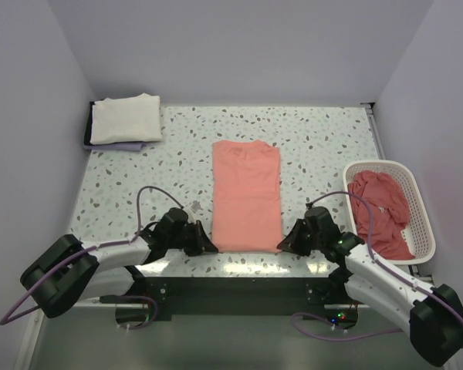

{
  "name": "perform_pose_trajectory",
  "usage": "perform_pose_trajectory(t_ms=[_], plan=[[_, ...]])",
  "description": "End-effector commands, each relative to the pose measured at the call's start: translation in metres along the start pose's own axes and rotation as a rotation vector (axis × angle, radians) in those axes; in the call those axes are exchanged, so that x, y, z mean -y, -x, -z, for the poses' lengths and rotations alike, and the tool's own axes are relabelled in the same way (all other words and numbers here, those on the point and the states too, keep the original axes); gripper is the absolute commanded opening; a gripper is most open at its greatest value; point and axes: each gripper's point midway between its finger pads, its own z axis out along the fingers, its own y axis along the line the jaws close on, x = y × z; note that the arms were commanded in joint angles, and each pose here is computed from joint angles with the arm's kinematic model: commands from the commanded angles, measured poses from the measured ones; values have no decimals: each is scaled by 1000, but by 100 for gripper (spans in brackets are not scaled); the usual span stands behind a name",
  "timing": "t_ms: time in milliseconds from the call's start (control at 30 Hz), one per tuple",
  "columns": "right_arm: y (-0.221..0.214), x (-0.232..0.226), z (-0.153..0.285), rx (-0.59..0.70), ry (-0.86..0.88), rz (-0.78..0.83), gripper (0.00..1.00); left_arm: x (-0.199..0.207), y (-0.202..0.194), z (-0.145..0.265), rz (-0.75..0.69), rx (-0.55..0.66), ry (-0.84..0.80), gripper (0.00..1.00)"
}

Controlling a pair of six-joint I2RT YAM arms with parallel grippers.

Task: Fold and stack the t-shirts
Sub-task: Fold the tshirt

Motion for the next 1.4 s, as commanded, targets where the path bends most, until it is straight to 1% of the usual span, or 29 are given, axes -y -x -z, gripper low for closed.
perform_pose_trajectory(t_ms=[0,167,233,267,333,400,433,500,533,600,633,700,800,833,867,933,967,1000,1033,1067,1100,1133,1167,1200,1233,1267,1300,1333,1367], plan=[[12,-12,7,45,17,21,4,20,17,1,-70,31,-18,5],[27,-27,20,89,23,65,2,49,37,6,-111,70,-56,0],[33,-31,24,110,19,88,2,57,42,7,-121,77,-60,0],[40,-38,28,132,23,93,2,66,48,9,-131,92,-75,0],[51,-52,34,161,41,106,2,71,56,10,-141,106,-72,0],[59,-59,34,176,34,109,2,80,70,12,-148,127,-80,0],[69,-71,39,201,48,114,2,83,75,13,-148,132,-86,0],[78,-78,38,210,38,116,2,91,92,17,-140,157,-104,0],[88,-91,43,238,60,121,2,92,98,18,-136,163,-108,0],[99,-99,43,259,59,121,1,102,115,22,-135,193,-135,0],[109,-107,43,274,61,117,2,100,124,21,-119,201,-125,0],[119,-116,43,281,71,115,1,114,140,25,-124,219,-157,0],[147,-130,44,314,84,95,1,126,163,24,-123,254,-167,0],[166,-137,50,351,102,77,1,124,168,19,-115,252,-156,0],[173,-134,41,339,85,61,1,131,181,22,-114,275,-167,0],[201,-142,47,376,101,47,1,128,194,13,-90,277,-161,0],[210,-136,36,363,70,34,1,131,208,15,-83,301,-172,0],[219,-138,35,371,67,30,1,133,219,15,-76,316,-181,0],[237,-147,39,397,79,40,1,126,226,7,-57,308,-167,0],[246,-150,37,400,77,40,1,134,243,11,-61,332,-191,0],[252,-145,22,372,54,30,1,136,253,10,-63,343,-196,0],[269,-157,26,399,80,39,1,128,264,4,-40,344,-182,0],[275,-159,21,390,84,38,1,140,279,6,-53,366,-210,0],[281,-153,2,359,60,24,1,141,287,5,-46,372,-217,0],[298,-165,5,384,88,31,1,130,298,-3,-23,370,-203,0],[303,-168,-3,369,102,31,1,137,311,-1,-29,386,-219,0],[308,-161,-22,342,84,13,1,138,319,-2,-25,393,-232,0],[324,-176,-22,356,122,27,1,134,335,-5,-17,404,-238,0],[332,-178,-28,359,122,25,1,131,344,-6,-10,412,-240,0]])
